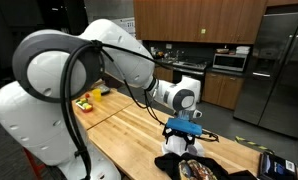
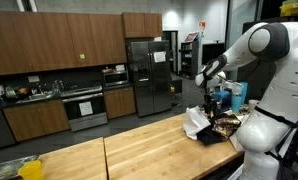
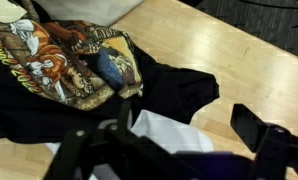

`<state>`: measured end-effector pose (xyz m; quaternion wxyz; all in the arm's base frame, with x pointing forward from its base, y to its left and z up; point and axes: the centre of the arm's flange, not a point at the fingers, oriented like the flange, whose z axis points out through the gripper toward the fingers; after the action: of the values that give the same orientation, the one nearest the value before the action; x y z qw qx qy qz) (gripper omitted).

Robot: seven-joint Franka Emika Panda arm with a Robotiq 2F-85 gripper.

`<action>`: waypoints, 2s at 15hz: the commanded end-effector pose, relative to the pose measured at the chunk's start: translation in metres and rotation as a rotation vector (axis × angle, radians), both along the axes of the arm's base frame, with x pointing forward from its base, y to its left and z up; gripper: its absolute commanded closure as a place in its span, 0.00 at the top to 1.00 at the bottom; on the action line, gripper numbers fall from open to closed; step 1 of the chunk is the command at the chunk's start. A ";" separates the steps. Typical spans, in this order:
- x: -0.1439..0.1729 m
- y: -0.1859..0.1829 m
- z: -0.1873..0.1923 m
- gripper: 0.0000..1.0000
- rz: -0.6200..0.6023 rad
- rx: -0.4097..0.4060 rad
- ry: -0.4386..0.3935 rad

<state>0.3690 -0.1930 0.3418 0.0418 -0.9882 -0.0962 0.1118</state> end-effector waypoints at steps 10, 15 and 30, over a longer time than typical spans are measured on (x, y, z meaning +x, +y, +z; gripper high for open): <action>0.004 0.027 -0.012 1.00 0.378 -0.243 -0.086; -0.049 -0.025 -0.044 1.00 0.314 -0.313 -0.037; -0.089 -0.078 -0.055 1.00 0.135 -0.239 -0.012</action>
<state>0.2824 -0.2655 0.2835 -0.1481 -0.9685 -0.1754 0.0967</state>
